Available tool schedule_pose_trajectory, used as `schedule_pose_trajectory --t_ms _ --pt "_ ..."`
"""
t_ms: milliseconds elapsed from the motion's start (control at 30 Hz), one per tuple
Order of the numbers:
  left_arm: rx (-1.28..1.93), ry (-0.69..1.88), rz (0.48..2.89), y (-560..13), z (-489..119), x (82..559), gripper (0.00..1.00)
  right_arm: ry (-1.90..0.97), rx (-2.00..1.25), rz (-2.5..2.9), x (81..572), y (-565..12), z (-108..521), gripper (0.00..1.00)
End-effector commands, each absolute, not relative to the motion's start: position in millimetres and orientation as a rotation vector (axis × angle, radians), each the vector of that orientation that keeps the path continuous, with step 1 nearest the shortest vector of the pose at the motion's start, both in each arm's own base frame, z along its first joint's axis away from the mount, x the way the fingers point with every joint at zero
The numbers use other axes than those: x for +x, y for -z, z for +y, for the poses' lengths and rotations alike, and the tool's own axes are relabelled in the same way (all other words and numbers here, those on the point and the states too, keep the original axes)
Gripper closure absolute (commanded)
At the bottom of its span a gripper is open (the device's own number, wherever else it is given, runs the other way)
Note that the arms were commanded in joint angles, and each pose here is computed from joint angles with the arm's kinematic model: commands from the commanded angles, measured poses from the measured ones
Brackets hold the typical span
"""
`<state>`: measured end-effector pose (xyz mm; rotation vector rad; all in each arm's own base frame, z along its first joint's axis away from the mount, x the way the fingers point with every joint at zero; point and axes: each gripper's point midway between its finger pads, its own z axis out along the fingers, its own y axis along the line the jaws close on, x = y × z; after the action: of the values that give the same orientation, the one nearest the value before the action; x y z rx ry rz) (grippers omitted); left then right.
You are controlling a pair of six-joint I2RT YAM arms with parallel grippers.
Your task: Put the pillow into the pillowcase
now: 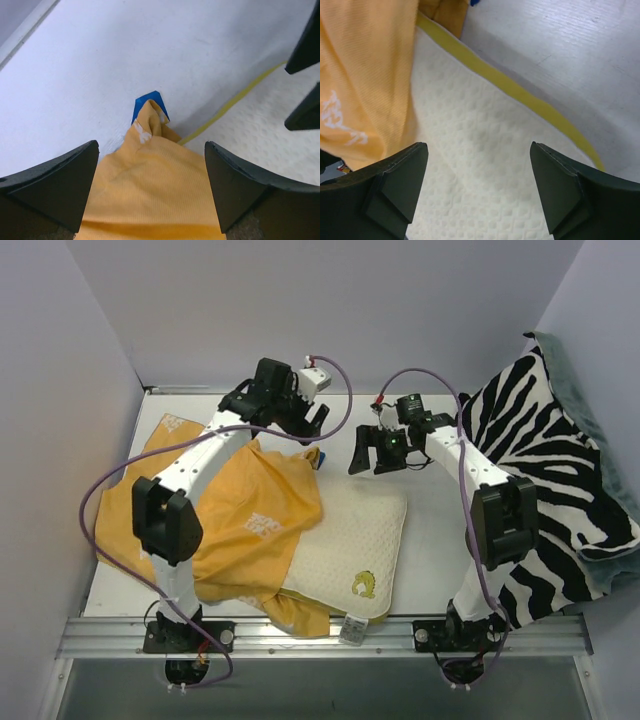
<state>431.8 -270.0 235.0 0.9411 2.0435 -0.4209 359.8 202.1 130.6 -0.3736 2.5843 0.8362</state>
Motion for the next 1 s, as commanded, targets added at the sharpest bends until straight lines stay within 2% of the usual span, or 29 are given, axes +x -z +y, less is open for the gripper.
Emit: schedule_pose_trajectory --t_ms 0,100,133,367,533,633,867,900,933,967 --pt "0.836 0.359 2.153 -196.0 -274.2 465.0 0.05 -0.716 -0.362 2.750 353.9 -91.1 191.9 0.14" --pt "0.814 0.363 2.220 -166.9 -280.1 477.0 0.05 -0.732 -0.355 2.809 338.2 -81.3 188.5 0.12" --pt "0.821 0.359 2.250 -151.2 -281.0 479.2 0.05 -0.735 -0.356 2.820 332.1 -79.3 187.1 0.00" --pt "0.818 0.254 2.370 -95.8 -270.1 486.8 0.08 -0.690 -0.293 2.877 292.6 -83.7 162.4 0.00" --pt "0.838 0.279 2.420 -74.4 -270.1 477.5 0.20 -0.647 -0.214 2.972 277.4 -80.1 132.5 0.00" --pt "0.857 0.339 2.425 -73.8 -274.9 468.7 0.21 -0.708 -0.139 3.015 264.8 -85.2 117.2 0.00" --pt "0.892 0.490 2.420 -72.3 -293.0 451.7 0.21 -0.994 -0.118 3.118 225.5 -76.8 138.1 0.00" --pt "0.898 0.503 2.423 -69.4 -295.9 450.2 0.23 -1.029 -0.137 3.134 220.5 -73.9 143.3 0.00" --pt "0.897 0.513 2.421 -69.4 -298.2 450.1 0.33 -1.039 -0.140 3.167 216.6 -66.7 145.6 0.00" --pt "0.892 0.516 2.429 -67.2 -299.2 449.6 0.42 -1.057 -0.182 3.182 211.2 -62.9 152.2 0.06"
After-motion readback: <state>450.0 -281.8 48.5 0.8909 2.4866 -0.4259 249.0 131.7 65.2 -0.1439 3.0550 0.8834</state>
